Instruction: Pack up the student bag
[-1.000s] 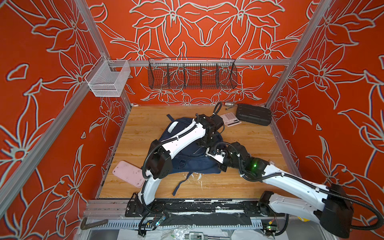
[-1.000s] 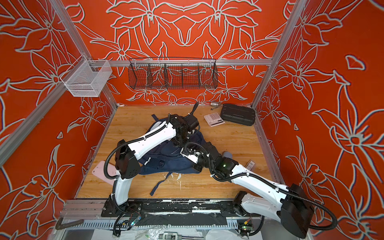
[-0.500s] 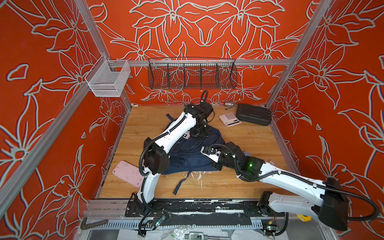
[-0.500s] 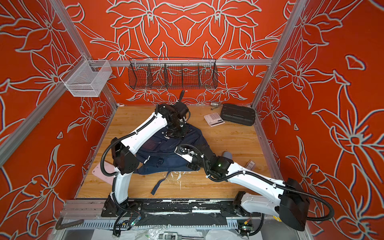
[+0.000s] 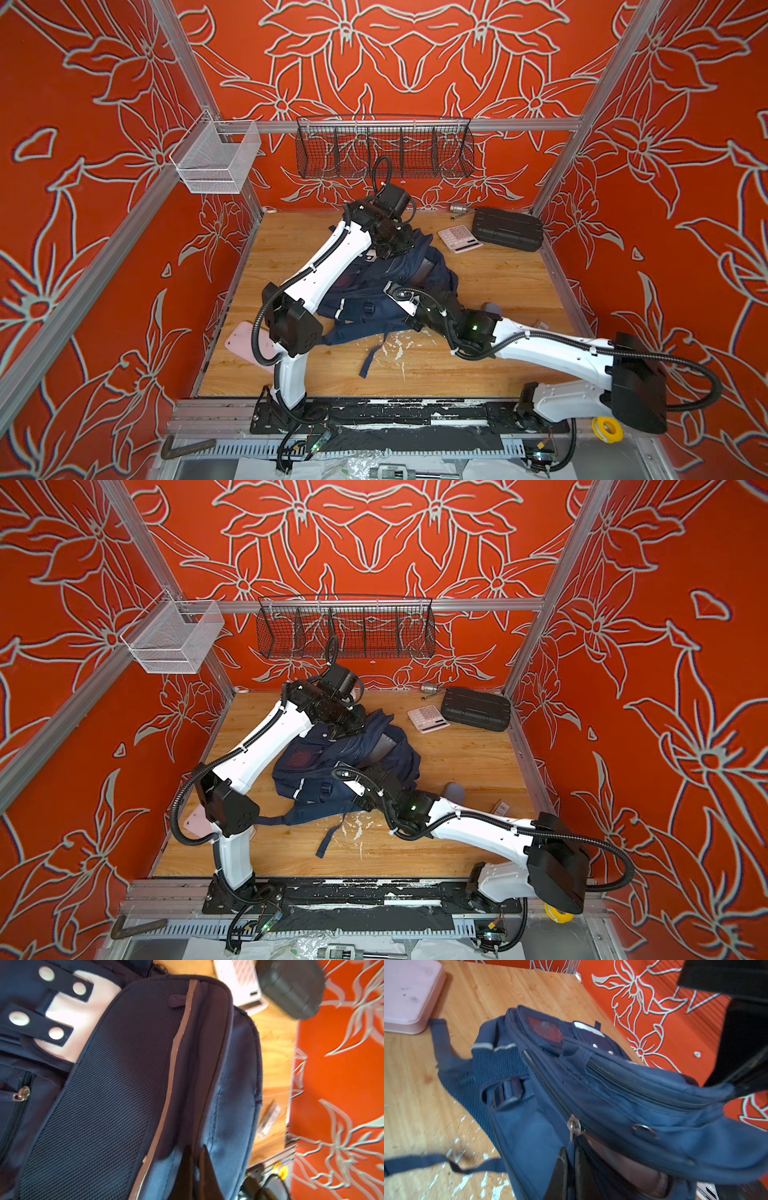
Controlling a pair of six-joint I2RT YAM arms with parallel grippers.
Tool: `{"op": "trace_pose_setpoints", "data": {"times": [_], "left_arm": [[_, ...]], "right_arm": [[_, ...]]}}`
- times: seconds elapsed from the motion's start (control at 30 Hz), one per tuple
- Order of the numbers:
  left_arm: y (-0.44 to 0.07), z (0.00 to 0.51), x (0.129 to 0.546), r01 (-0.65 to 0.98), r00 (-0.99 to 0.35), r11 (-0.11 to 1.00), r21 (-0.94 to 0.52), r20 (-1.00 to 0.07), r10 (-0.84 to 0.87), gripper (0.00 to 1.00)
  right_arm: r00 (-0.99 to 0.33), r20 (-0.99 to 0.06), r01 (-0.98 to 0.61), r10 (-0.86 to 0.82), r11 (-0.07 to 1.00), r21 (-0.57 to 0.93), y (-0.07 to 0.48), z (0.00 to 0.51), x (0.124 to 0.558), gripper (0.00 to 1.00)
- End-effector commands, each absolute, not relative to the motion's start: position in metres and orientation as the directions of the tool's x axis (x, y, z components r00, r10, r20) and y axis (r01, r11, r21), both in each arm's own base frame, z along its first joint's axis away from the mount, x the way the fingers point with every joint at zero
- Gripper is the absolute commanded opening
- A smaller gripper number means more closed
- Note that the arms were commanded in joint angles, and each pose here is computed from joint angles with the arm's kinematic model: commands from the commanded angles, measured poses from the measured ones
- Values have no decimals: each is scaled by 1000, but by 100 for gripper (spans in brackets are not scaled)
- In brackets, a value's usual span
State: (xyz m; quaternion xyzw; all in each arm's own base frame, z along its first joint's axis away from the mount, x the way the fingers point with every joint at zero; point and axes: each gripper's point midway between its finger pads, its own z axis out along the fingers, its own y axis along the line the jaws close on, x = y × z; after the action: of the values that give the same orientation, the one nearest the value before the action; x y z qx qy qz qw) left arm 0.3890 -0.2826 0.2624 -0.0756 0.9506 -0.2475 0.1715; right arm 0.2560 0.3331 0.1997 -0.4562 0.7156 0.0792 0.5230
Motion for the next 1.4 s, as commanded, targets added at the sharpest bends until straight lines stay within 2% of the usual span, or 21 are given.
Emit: {"op": "trace_pose_setpoints", "data": {"times": [0.0,0.07,0.27,0.53,0.73,0.87,0.93,1.03,1.1,1.17,1.27,1.37], "left_arm": [[-306,323,415,-4,-858,729,-685,-372,-355,0],[-309,324,417,-13,-853,708,-706,-361,-376,0],[-304,343,421,4,-827,705,-709,-398,-396,0],[-308,358,422,25,-825,665,-746,-392,-408,0],[-310,365,418,70,-829,662,-747,-412,-378,0],[-300,362,406,120,-839,709,-695,-452,-302,0],[-290,356,398,144,-847,739,-658,-468,-252,0],[-272,344,388,164,-854,768,-619,-478,-204,0],[-262,337,383,184,-852,761,-622,-487,-191,0],[-256,329,380,212,-847,744,-633,-499,-184,0],[-248,318,378,228,-851,711,-666,-491,-187,0],[-245,312,376,246,-854,705,-666,-492,-167,0]], "right_arm": [[23,-887,-759,-461,570,-316,369,227,252,0],[38,-899,-765,-437,566,-307,379,228,253,0],[87,-889,-842,-449,444,-307,401,209,238,0],[64,-878,-914,-475,326,-242,424,185,223,0],[36,-894,-909,-446,357,-215,433,191,231,0],[-13,-906,-871,-423,449,-198,423,204,243,0],[-47,-907,-850,-419,494,-184,411,208,248,5],[-80,-916,-840,-393,522,-150,392,220,246,25],[-60,-934,-874,-352,470,-122,384,236,232,40],[-48,-946,-884,-320,454,-109,376,249,223,50],[-54,-947,-884,-318,456,-103,359,266,217,55],[-115,-942,-835,-315,544,-80,332,280,225,59]]}}
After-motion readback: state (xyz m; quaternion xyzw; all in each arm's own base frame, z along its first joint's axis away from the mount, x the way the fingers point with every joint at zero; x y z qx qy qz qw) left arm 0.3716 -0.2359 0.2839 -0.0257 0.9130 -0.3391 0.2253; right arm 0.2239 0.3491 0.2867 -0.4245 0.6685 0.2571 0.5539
